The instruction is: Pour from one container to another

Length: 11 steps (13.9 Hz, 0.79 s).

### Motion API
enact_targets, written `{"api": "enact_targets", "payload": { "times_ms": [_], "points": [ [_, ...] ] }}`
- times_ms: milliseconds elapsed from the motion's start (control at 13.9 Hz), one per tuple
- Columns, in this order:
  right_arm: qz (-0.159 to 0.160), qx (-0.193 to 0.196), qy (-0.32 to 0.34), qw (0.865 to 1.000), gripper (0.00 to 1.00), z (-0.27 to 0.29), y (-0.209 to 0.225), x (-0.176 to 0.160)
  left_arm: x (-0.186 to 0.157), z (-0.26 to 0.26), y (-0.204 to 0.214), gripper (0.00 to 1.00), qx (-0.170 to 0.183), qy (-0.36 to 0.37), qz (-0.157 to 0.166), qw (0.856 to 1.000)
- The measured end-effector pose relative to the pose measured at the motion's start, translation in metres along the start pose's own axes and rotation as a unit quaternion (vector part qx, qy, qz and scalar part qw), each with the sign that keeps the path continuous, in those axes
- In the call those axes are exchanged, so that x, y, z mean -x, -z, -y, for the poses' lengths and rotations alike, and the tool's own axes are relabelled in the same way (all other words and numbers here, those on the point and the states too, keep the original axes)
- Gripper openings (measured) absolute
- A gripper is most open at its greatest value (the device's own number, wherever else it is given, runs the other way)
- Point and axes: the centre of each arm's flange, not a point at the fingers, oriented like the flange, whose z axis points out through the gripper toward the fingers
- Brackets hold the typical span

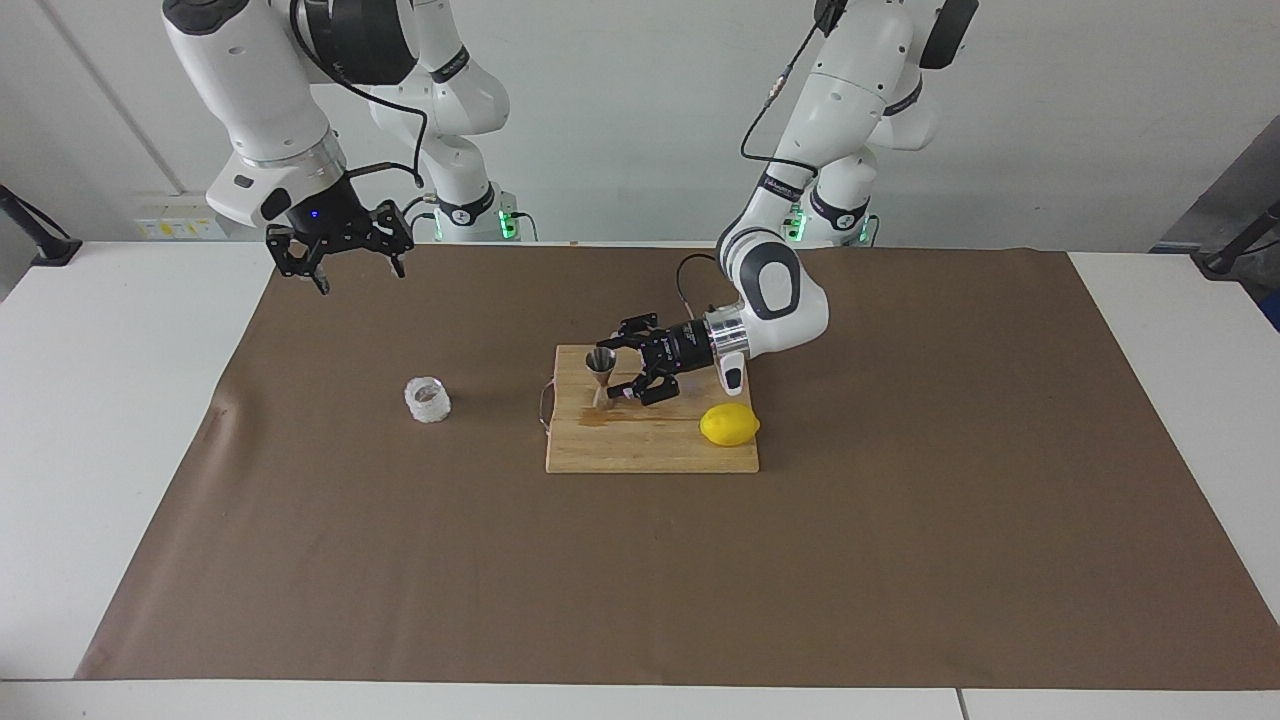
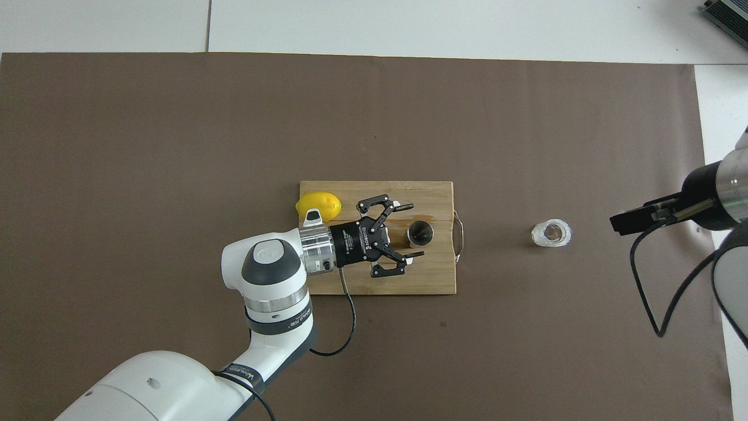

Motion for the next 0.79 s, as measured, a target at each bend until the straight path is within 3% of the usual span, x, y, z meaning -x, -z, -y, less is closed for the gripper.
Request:
{"api": "enact_targets", "payload": {
  "times_ms": [216,432,792],
  "points": [
    [0.001,-0.001,0.049,0.999,1.0,0.0,-0.001,0.0,0.003,-0.013,0.011,1.0,-0.004,-0.025,-0.011,1.0],
    [-0.009,-0.01,0.139,0.99,1.0,0.0,-0.007,-0.002,0.02,-0.035,0.028,1.0,-0.019,-0.074,-0.028,0.997],
    [-0.068,-0.06,0.319,0.943,1.0,-0.028,-0.051,0.003,0.067,-0.063,0.069,1.0,-0.075,-0.189,-0.07,0.977]
  ]
}}
